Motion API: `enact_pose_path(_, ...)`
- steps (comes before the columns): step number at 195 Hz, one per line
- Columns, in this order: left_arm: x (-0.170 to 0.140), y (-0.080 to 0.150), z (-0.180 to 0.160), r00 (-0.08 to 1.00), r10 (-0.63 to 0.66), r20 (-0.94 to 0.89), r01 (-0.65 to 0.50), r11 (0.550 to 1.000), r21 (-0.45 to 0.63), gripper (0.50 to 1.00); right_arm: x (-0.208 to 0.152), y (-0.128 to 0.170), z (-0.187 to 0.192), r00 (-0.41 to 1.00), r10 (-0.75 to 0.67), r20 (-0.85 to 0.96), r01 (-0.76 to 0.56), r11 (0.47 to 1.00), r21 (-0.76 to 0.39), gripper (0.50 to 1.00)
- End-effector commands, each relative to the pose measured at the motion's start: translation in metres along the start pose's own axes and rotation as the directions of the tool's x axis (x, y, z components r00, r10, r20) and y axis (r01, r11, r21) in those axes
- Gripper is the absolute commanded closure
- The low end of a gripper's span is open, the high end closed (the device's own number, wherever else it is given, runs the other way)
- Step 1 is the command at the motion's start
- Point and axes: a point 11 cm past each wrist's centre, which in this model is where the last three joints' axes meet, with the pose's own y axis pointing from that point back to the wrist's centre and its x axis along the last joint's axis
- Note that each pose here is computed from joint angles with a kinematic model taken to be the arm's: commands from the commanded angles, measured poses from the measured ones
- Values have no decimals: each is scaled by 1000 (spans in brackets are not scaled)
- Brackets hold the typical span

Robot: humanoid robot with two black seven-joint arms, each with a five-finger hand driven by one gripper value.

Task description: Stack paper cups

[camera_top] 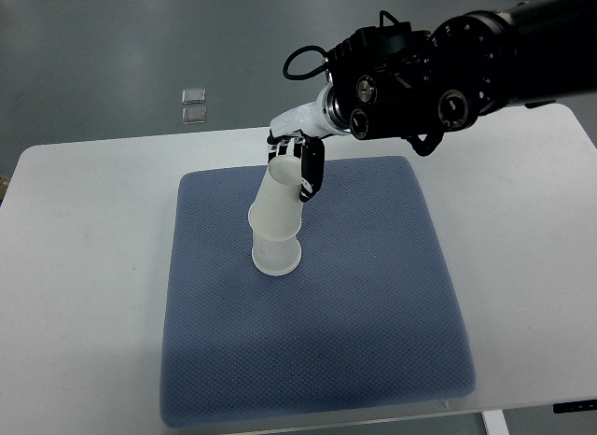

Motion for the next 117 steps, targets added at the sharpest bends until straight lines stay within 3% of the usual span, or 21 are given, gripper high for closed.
enact_pose_path(1, 0, 0, 0, 1000, 0, 0, 0, 1000, 0, 500, 0, 0, 0, 1000, 2, 12, -2, 1000, 2, 668)
enact_pose_path(117, 0, 0, 0, 1000, 1, 0, -1, 1000, 0, 500, 2, -1, -8, 998, 24, 65, -26, 999, 32, 666)
